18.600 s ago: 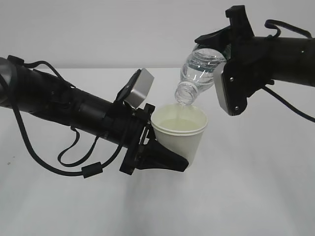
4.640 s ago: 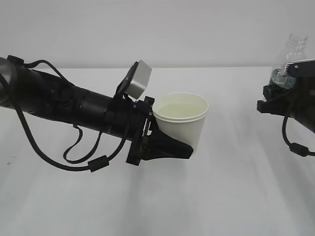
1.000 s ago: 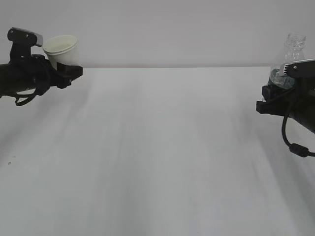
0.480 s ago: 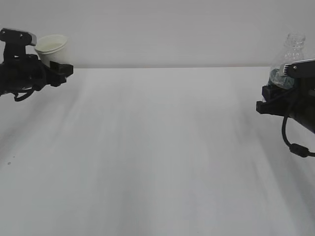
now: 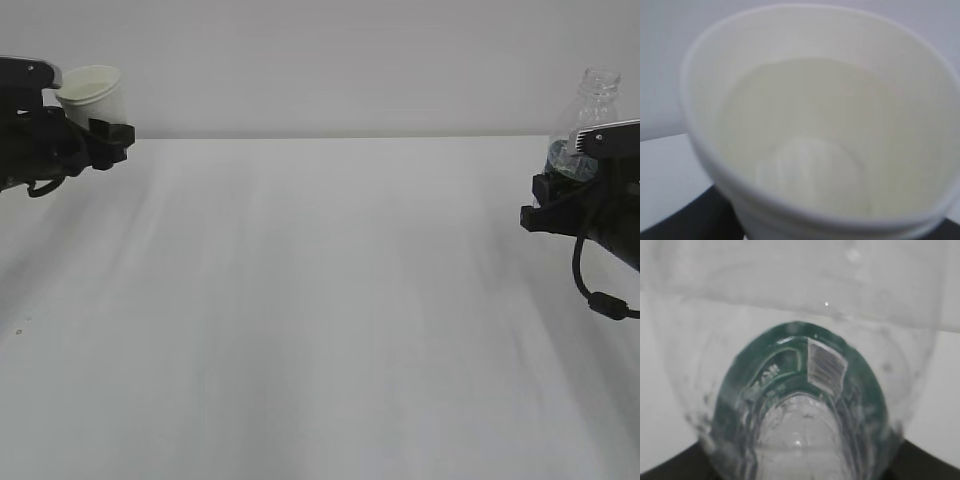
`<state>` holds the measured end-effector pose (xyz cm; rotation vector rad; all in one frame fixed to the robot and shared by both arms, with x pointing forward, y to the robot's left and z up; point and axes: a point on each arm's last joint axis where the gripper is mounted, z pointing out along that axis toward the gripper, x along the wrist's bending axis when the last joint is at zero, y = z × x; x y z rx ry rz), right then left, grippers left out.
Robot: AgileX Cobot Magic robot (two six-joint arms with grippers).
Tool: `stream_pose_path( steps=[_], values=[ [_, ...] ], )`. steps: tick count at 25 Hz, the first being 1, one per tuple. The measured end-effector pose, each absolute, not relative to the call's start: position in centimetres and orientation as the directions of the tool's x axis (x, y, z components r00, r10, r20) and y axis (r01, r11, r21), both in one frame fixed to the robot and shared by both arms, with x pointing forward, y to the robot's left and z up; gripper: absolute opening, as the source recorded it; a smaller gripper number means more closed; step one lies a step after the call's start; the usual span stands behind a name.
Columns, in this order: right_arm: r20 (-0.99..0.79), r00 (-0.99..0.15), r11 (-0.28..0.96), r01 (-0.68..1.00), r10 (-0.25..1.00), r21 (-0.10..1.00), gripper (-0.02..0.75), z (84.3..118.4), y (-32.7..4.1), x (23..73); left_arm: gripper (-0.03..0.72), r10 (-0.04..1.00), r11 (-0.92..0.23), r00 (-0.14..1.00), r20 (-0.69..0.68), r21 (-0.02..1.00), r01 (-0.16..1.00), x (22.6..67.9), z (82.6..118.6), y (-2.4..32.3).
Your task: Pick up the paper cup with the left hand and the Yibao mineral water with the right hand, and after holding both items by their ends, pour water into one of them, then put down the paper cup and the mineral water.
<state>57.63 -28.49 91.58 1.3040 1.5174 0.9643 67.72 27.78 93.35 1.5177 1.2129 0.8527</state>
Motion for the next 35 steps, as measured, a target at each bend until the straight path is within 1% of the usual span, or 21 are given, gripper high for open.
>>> stream_pose_path(
  steps=[6, 14, 22, 26, 35],
  values=[
    [-0.135, -0.052, 0.144, 0.298, 0.990, 0.944, 0.384, 91.6, -28.5, 57.6, 0.421, 0.979, -0.020, 0.198, -0.041, 0.955, 0.294, 67.8, 93.2, 28.3],
    [-0.135, -0.052, 0.144, 0.298, 0.990, 0.944, 0.384, 91.6, -28.5, 57.6, 0.421, 0.988, 0.000, 0.148, -0.046, 0.955, 0.298, 67.9, 93.2, 29.0],
    [-0.135, -0.052, 0.144, 0.298, 0.990, 0.944, 0.384, 91.6, -28.5, 57.6, 0.421, 0.989, -0.009, 0.141, -0.037, 0.949, 0.316, 67.8, 93.0, 29.1],
    [-0.140, -0.063, 0.153, 0.296, 0.988, 0.943, 0.384, 91.6, -28.4, 57.6, 0.421, 0.991, -0.023, 0.130, -0.026, 0.933, 0.359, 67.7, 92.6, 29.2],
    [-0.144, -0.071, 0.159, 0.295, 0.987, 0.942, 0.384, 91.6, -28.4, 57.6, 0.421, 0.994, -0.026, 0.112, -0.022, 0.913, 0.407, 67.5, 92.1, 29.6]
  ],
)
